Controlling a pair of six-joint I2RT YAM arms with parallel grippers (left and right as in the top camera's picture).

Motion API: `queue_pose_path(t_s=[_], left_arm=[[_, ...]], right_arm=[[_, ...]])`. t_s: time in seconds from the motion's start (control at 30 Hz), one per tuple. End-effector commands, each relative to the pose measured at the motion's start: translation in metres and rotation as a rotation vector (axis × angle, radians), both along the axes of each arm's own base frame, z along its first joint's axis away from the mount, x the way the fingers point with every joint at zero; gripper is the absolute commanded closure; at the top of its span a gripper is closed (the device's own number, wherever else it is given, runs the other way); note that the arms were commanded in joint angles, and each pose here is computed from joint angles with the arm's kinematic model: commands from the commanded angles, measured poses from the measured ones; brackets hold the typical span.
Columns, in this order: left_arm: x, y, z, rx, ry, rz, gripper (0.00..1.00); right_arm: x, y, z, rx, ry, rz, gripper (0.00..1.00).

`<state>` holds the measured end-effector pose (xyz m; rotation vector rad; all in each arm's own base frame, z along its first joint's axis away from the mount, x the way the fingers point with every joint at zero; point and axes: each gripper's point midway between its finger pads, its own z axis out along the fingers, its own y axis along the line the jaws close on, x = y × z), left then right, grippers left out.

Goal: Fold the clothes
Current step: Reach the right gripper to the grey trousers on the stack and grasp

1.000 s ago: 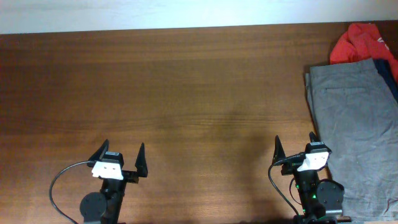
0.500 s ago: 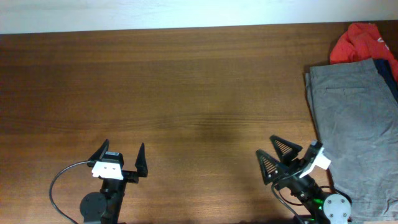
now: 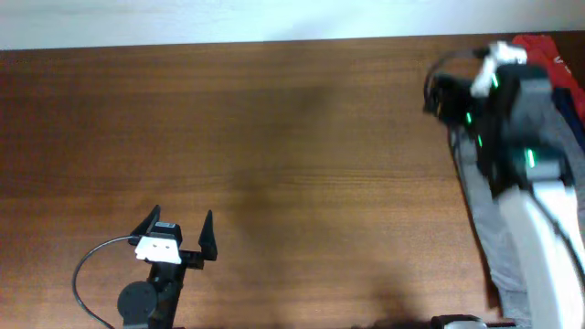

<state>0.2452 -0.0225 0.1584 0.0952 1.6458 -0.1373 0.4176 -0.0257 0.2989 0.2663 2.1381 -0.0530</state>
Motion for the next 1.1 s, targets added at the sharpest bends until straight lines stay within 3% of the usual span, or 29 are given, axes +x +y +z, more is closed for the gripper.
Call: queue_pose_path(t_s=[0.0, 0.07, 0.13, 0.27, 0.4, 0.67, 0.8, 1.0, 1.03, 1.07], left_arm=[[0.0, 0.001, -0.001, 0.012, 0.0, 0.005, 0.01], [0.0, 0.001, -0.001, 0.012, 0.0, 0.005, 0.01], [0.0, 0.001, -0.001, 0.012, 0.0, 0.005, 0.01], [0.0, 0.001, -0.001, 0.012, 0.0, 0.005, 0.01], [0.0, 0.001, -0.001, 0.012, 0.0, 0.005, 0.01], [0.0, 0.001, -0.001, 0.012, 0.0, 0.005, 0.01], [0.0, 0.001, -0.001, 0.012, 0.0, 0.005, 0.01], [0.0, 0.001, -0.001, 0.012, 0.0, 0.005, 0.01], [0.0, 0.001, -0.001, 0.012, 0.0, 0.005, 0.0], [0.0, 0.001, -0.001, 0.012, 0.0, 0.005, 0.01]], right_arm=[[0.03, -0.038, -0.026, -0.238, 0.154, -0.112, 0.02], [0.042, -0.047, -0.058, -0.381, 0.274, -0.061, 0.01], [0.047, -0.075, -0.122, -0.559, 0.49, -0.127, 0.02], [0.055, -0.079, -0.205, -0.615, 0.675, -0.056, 0.02], [0.055, -0.088, -0.254, -0.612, 0.756, -0.051, 0.01], [0.05, -0.105, -0.284, -0.496, 0.786, -0.033, 0.08], [0.057, -0.097, -0.287, -0.457, 0.755, -0.003, 0.23], [0.051, -0.107, -0.299, -0.505, 0.802, -0.036, 0.25], [0.051, -0.109, -0.298, -0.514, 0.803, -0.043, 0.29], [0.05, -0.113, -0.296, -0.537, 0.807, -0.062, 0.39]])
